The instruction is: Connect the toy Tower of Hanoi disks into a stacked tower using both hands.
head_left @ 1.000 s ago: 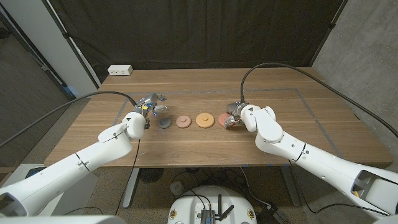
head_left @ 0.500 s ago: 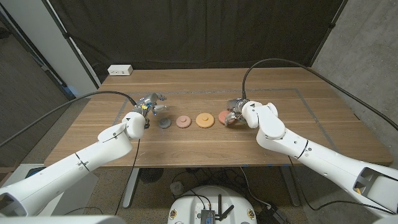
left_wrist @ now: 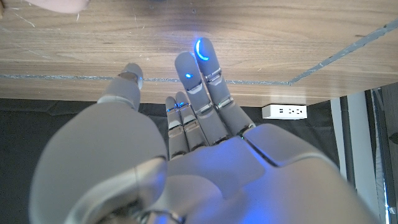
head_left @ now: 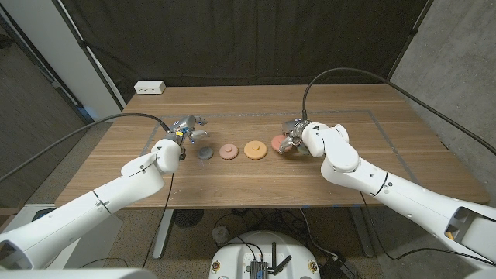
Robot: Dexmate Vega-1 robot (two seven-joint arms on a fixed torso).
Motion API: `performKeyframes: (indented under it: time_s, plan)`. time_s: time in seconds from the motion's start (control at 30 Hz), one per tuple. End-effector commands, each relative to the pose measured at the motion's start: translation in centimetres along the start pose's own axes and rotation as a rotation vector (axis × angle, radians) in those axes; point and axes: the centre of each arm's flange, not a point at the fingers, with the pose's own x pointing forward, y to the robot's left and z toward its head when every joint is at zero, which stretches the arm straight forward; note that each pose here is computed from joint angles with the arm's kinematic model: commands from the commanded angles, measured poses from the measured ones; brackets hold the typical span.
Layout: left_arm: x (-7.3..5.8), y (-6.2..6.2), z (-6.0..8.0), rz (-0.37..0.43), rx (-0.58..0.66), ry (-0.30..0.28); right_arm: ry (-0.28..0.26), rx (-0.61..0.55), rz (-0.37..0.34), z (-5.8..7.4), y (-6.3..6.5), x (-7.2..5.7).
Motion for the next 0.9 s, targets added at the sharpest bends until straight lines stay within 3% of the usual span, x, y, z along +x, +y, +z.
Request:
performKeyframes:
  time_s: [0.03, 0.9]
  plan:
    - [0.0, 0.0, 0.1, -0.002, 0.001, -0.004, -0.03, 0.018, -0.004, 0.1, -0.6, -0.9]
    - [-1.1, 0.3, -1.6, 0.06, -0.015, -0.029, -0.136, -0.041, -0.048, 3.2, -1.9, -0.8]
